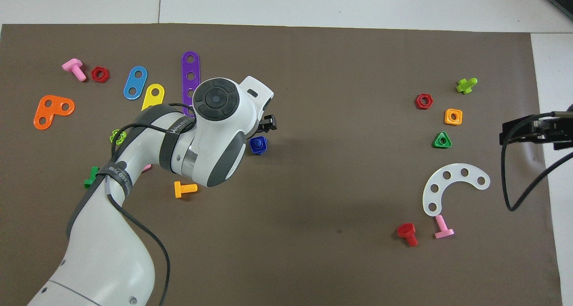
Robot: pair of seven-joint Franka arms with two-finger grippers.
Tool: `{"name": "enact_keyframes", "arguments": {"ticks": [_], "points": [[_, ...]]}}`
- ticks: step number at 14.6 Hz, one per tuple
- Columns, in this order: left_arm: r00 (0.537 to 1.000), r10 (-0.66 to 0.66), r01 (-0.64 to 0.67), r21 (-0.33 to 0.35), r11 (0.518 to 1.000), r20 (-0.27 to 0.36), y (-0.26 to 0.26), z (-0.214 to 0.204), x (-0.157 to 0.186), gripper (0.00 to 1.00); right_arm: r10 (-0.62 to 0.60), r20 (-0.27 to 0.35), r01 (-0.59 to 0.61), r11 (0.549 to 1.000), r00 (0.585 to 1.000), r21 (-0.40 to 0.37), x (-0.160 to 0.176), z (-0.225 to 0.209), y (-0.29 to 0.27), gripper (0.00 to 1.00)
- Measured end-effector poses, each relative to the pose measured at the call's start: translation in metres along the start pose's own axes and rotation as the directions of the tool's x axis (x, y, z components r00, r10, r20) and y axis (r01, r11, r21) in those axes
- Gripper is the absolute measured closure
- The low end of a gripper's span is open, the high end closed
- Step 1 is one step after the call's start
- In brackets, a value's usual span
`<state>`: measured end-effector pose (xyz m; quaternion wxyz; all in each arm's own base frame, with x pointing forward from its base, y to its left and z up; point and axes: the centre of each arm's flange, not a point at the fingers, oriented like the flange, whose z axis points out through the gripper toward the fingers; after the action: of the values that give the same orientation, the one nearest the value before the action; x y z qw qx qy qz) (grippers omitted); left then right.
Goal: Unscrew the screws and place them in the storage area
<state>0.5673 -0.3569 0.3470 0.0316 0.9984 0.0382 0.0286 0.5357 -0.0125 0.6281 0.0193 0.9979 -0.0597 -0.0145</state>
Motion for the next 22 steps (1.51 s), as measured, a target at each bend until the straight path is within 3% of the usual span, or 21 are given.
{"name": "enact_keyframes", "arguments": {"ticks": [7,13,16,17,22], "points": [[1.000,0.011,-0.011,0.001,1.000,-0.007,-0.001,0.030,-0.013,0.19,0.000,0.004,0.000,1.000,1.000,0.000,-0.002,0.002,0.000,0.00],[1.000,0.022,-0.022,0.002,1.000,-0.005,0.004,0.032,-0.018,0.40,0.000,0.006,0.000,1.000,1.000,0.001,-0.004,0.002,0.001,0.00],[1.000,0.024,-0.024,0.005,1.000,-0.001,0.004,0.035,-0.020,0.44,-0.001,0.006,0.001,1.000,1.000,0.001,-0.004,0.002,0.001,0.00],[1.000,0.025,-0.025,0.006,1.000,0.000,0.004,0.035,-0.021,0.52,-0.001,0.006,0.001,1.000,1.000,0.001,-0.004,0.002,0.001,0.00],[1.000,0.025,-0.025,0.006,1.000,0.000,0.004,0.035,-0.021,0.53,-0.001,0.007,0.001,1.000,1.000,0.001,-0.004,0.003,0.001,0.00]]}}
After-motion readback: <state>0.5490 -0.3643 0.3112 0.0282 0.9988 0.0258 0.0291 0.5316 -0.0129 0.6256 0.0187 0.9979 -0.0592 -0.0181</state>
